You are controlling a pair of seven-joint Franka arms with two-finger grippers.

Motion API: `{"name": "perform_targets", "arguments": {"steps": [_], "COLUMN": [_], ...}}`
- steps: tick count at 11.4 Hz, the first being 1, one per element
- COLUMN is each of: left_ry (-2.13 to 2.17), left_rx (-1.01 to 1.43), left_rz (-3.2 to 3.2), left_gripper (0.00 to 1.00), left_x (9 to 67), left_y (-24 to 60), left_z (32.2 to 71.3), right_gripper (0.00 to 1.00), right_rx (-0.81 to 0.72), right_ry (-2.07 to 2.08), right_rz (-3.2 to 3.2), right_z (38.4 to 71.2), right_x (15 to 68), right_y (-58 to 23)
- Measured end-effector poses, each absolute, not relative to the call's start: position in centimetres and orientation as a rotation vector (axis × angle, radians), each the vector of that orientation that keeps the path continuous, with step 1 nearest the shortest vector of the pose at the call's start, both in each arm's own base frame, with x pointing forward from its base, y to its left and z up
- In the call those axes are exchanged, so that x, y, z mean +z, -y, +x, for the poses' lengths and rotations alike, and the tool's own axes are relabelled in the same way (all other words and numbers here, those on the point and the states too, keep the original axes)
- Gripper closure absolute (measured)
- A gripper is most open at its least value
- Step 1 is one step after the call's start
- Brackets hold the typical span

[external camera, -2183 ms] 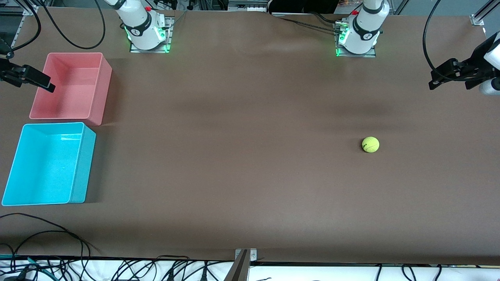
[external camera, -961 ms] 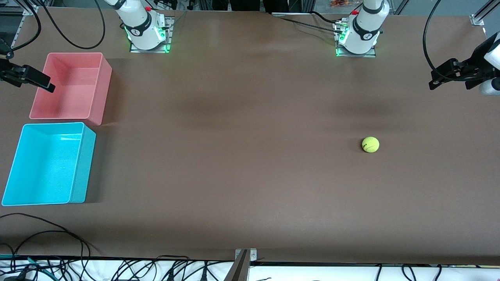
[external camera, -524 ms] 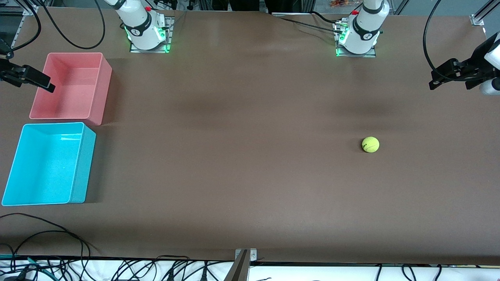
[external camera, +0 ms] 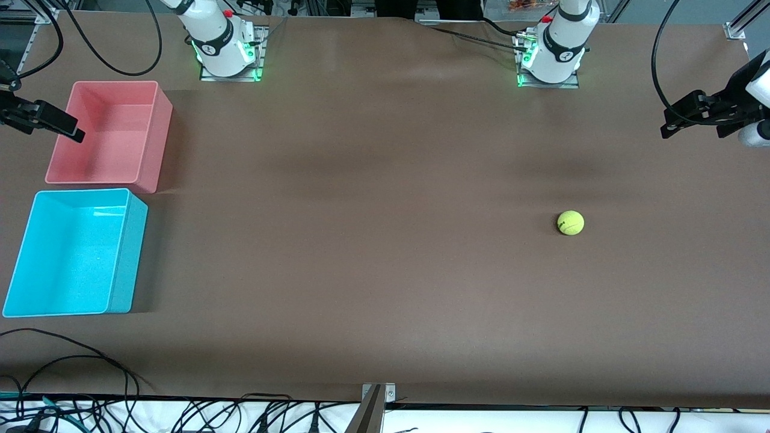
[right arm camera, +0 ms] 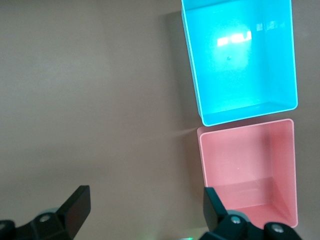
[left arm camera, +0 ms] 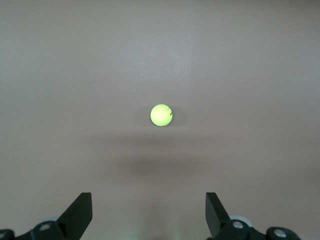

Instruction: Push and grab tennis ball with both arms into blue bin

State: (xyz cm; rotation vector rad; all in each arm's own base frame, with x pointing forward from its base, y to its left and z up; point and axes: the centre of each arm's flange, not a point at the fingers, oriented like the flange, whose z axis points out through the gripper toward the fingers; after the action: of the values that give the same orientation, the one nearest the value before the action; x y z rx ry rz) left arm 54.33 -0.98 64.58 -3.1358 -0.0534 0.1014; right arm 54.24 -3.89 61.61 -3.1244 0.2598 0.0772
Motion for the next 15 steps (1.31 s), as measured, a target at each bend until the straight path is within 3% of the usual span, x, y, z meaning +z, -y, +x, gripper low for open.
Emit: {"name": "perform_targets", "arguments": {"steps": [15], "left_ry": [0.067], "left_rx": [0.102], "left_rz": [-3.136], "left_gripper": [0.0], "left_x": [64.56], "left_y": [0.5], "left_z": [54.35], "right_gripper": [0.0], "right_rx": [0.077], "right_ry": [-0.263], "right_rz": [-3.124], "right_z": [54.24], "right_x": [61.61], "right_y": [3.92]}}
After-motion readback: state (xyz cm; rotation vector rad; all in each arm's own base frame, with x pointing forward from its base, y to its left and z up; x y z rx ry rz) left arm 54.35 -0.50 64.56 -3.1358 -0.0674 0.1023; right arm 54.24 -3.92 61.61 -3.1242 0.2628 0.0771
